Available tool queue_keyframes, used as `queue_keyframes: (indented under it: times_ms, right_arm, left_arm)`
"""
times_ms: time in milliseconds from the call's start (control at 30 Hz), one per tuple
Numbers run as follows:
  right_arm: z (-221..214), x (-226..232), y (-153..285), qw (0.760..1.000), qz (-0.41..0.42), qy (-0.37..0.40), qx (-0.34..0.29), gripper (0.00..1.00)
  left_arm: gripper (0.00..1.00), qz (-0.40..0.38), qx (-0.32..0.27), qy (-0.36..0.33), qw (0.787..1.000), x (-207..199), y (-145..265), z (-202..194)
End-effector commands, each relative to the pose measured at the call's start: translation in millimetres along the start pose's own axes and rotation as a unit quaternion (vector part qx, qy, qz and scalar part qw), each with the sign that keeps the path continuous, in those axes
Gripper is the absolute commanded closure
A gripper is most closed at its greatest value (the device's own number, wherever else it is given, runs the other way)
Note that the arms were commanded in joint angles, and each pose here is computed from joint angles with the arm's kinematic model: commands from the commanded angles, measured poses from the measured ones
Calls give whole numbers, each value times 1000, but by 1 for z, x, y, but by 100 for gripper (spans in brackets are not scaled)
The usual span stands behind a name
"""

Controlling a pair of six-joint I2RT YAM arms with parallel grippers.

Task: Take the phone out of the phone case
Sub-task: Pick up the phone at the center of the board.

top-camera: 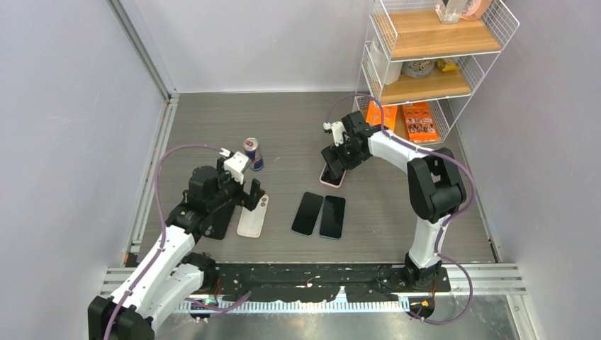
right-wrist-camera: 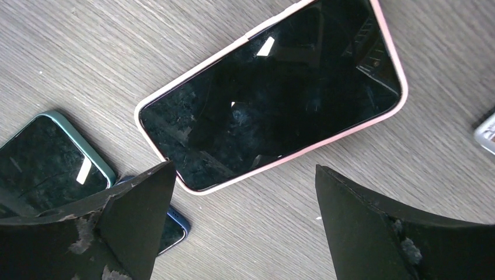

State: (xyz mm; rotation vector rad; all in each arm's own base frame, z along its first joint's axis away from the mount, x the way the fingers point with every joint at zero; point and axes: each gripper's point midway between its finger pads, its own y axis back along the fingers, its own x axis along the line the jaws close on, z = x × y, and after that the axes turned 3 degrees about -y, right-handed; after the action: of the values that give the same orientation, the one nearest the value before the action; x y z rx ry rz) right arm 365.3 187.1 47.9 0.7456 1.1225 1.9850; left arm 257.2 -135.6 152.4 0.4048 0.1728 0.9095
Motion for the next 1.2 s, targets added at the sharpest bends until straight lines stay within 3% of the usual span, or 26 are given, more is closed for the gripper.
queue_keyframes:
  times_ms: [0, 767, 1167]
  right_arm:
    - [9, 0, -5, 999, 14, -26, -13, 4]
    - [-4, 35, -19, 991, 117, -63, 9, 4]
    - [2, 79, -25, 989, 147, -6, 15, 4]
  left_arm:
    - [0, -5, -28, -4, 1000, 0, -2, 12]
    - [0, -7, -24, -4, 1000, 0, -6, 9]
    - [0, -11, -18, -2, 1000, 0, -9, 6]
